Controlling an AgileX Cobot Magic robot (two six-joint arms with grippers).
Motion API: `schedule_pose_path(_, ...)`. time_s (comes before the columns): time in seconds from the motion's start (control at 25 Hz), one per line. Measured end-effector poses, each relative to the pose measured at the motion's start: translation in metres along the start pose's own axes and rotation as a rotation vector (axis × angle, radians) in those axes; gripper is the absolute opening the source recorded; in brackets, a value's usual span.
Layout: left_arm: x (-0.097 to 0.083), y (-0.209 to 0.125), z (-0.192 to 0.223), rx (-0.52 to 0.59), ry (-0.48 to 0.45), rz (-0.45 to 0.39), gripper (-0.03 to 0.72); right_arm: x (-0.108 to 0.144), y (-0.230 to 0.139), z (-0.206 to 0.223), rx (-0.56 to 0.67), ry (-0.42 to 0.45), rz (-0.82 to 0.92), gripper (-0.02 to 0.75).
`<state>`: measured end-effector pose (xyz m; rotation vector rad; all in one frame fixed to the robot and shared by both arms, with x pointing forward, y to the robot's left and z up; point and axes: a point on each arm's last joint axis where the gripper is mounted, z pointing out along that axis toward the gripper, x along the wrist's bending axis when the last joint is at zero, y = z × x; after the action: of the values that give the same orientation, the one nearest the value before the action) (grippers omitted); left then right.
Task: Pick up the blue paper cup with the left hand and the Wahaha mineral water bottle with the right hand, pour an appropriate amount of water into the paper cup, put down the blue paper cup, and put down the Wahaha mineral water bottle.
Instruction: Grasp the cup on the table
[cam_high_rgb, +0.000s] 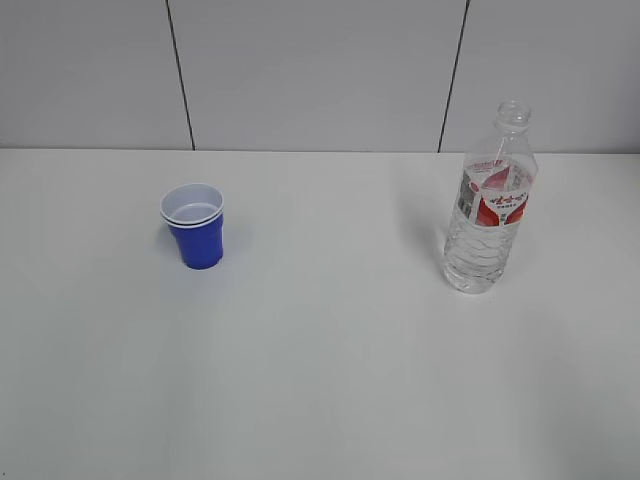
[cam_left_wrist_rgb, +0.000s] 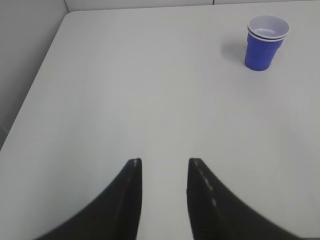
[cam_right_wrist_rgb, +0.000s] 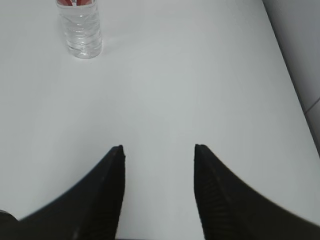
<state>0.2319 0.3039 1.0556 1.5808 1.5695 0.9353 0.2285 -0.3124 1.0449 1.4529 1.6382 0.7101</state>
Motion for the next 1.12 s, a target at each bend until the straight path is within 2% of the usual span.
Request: schedule_pose_path(1.12, 0.0001, 0.0, 0.0, 0.0, -0.009, 0.005, 0.239, 0.0, 0.0, 0.0, 0.0, 0.0, 0.0, 0.349)
